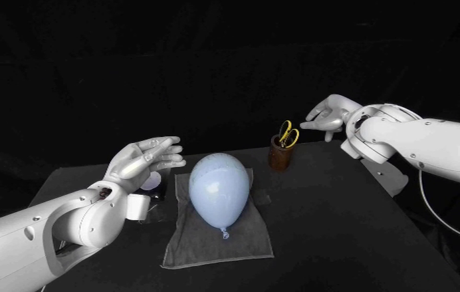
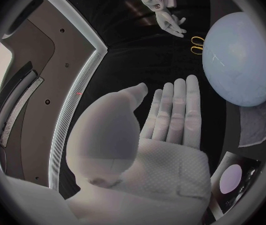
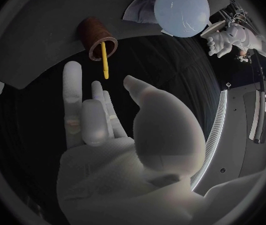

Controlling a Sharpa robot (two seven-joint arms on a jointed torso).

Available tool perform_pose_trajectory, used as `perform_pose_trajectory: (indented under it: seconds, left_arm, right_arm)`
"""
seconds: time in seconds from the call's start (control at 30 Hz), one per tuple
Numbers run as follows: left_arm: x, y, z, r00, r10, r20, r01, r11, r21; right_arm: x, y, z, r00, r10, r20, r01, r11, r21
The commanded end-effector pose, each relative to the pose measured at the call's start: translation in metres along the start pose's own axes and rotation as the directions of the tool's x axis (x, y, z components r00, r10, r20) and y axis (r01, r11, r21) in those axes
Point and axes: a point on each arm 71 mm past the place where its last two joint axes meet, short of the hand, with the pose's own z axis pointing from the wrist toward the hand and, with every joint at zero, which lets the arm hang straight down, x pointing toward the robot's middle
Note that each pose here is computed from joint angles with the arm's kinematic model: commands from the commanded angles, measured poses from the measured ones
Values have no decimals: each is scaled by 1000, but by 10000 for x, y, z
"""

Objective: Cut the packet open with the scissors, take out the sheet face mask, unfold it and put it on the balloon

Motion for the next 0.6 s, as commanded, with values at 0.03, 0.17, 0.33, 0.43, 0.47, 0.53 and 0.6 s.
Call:
perform_pose_trajectory:
  seconds: [0.03,0.17,0.33,0.43,0.47,0.53,0.6]
  left_arm:
    - [39,-6,10,1000,-20,-17,20,1000,5]
    - [47,-4,14,1000,-20,-15,20,1000,4]
    - [54,-4,17,1000,-20,-15,20,1000,4]
    - [61,-5,17,1000,-21,-23,21,1000,3]
    - [64,-5,17,999,-21,-26,21,1000,3]
    - [68,-5,17,999,-22,-30,22,1000,3]
    - [69,-6,16,999,-22,-33,23,1000,2]
  right_arm:
    - [52,39,88,1000,-17,9,17,1000,14]
    - [140,114,193,1000,-22,-14,22,1000,20]
    - [240,185,302,999,-31,-35,33,999,40]
    - [263,196,342,998,-41,-36,43,997,57]
    - [264,195,353,998,-46,-32,48,997,65]
    - [256,185,369,998,-60,-19,62,995,78]
    - [237,166,381,997,-80,-2,80,992,93]
